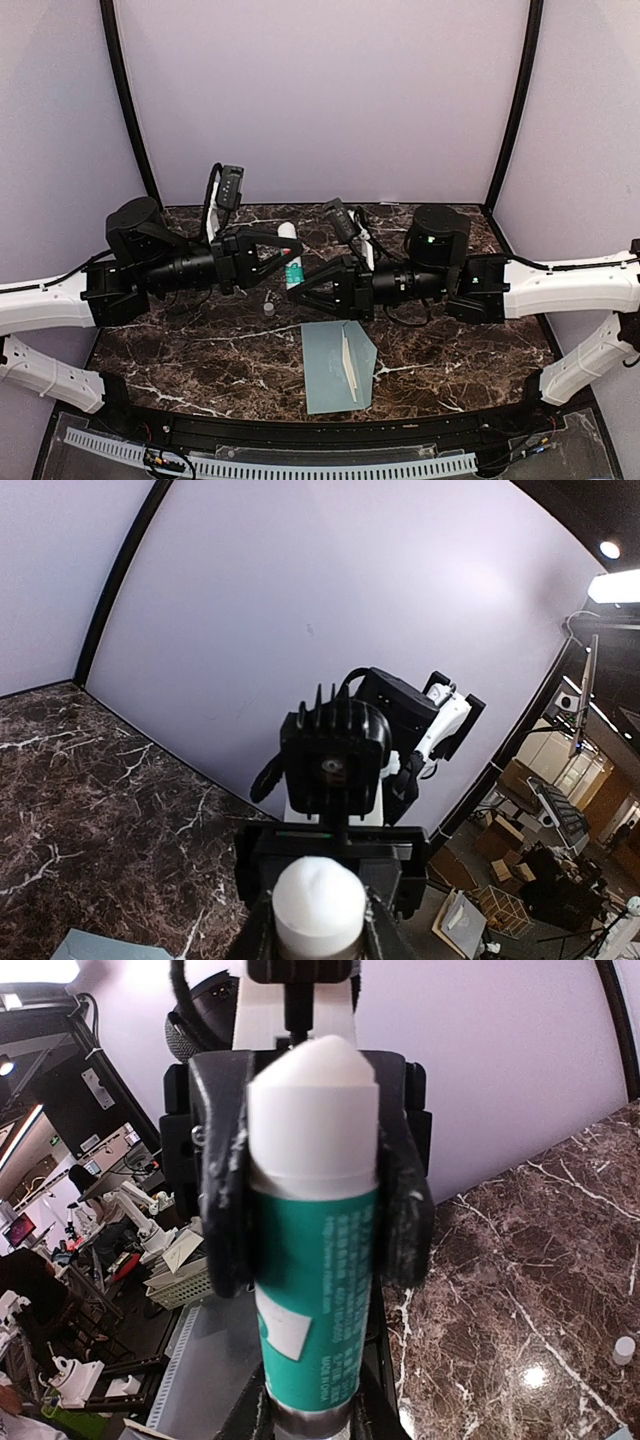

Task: Place the letter into the envelope and seal it
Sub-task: Unscrew the solid glue.

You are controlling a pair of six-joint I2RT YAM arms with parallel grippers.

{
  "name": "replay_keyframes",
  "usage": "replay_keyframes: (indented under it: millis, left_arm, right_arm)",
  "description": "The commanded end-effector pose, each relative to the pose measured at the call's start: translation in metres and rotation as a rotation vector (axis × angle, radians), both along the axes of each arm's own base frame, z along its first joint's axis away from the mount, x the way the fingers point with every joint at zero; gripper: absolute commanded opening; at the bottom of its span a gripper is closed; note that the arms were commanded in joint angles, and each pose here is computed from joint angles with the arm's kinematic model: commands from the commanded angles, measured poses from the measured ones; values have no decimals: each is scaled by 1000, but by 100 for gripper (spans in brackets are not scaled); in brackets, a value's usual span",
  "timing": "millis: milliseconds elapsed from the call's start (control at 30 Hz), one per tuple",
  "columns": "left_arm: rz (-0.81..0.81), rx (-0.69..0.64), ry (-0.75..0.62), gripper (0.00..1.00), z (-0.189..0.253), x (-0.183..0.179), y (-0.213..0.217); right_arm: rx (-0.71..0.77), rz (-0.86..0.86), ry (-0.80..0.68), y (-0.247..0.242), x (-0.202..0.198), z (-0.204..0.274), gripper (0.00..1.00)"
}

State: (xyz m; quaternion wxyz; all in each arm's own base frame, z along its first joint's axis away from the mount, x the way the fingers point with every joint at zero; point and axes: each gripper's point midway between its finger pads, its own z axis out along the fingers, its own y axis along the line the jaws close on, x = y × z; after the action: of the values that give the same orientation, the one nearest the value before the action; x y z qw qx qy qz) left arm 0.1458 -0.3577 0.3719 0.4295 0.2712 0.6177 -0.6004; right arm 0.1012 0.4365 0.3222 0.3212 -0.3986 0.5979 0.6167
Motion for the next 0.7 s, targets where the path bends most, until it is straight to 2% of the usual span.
replay_keyframes:
  millis: [0, 200, 533, 600, 667]
  left_arm:
    - [-27, -56, -28, 15, 19, -3, 3]
    - [-49, -50, -19, 4, 10, -5, 4]
    - [-177, -82, -58, 2, 12, -27, 6]
    - [-179, -83, -57, 1, 12, -26, 5]
    - [-154, -95, -55, 0, 13, -22, 6]
  right_arm:
    - [60, 25, -20, -2, -6, 21, 15]
    - [130, 73, -5, -13, -13, 37, 15]
    - [216, 199, 46, -31, -28, 52, 16]
    - [216, 201, 52, -31, -29, 53, 20]
    - [206, 176, 56, -31, -25, 51, 32]
